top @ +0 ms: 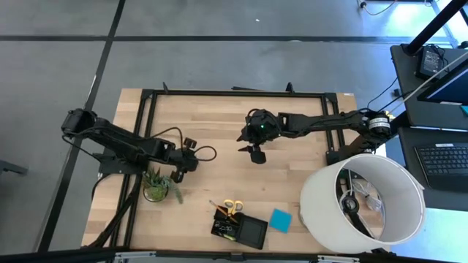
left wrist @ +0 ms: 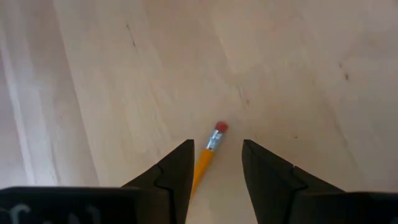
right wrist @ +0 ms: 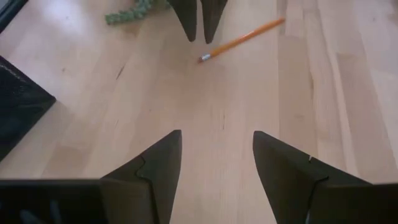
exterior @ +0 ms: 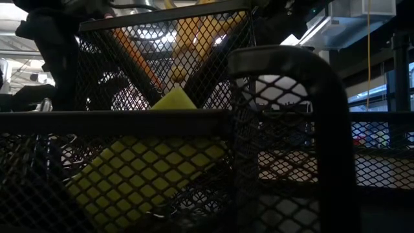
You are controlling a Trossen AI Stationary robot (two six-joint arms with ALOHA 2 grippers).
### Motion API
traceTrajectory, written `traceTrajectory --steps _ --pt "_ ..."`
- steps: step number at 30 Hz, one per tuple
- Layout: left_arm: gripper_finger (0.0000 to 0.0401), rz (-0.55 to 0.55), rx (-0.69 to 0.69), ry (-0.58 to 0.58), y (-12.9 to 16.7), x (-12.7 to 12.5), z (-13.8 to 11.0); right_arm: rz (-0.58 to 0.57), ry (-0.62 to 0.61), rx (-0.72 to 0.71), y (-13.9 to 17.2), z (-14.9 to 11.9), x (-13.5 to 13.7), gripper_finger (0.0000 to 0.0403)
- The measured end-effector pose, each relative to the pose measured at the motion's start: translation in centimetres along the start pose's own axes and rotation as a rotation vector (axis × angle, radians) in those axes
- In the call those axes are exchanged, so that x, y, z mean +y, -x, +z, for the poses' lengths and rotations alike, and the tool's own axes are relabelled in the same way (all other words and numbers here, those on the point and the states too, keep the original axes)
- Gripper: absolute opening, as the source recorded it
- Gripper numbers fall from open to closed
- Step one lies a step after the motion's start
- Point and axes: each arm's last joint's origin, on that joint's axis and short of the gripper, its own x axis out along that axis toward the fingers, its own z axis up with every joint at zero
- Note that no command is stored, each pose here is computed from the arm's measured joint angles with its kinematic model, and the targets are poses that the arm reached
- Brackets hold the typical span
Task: Pick and place office supplies into organizer
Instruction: Put the yellow pencil into the black desk organizer
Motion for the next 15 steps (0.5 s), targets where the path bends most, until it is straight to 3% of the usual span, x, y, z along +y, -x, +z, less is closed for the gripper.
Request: traceTrajectory --steps 15 --pt "0.0125 -0.084 -0.033 -0.023 -1.2 2.7 -0.7 0.0 -0.013 -0.04 -0.1 0.5 0.3 0.02"
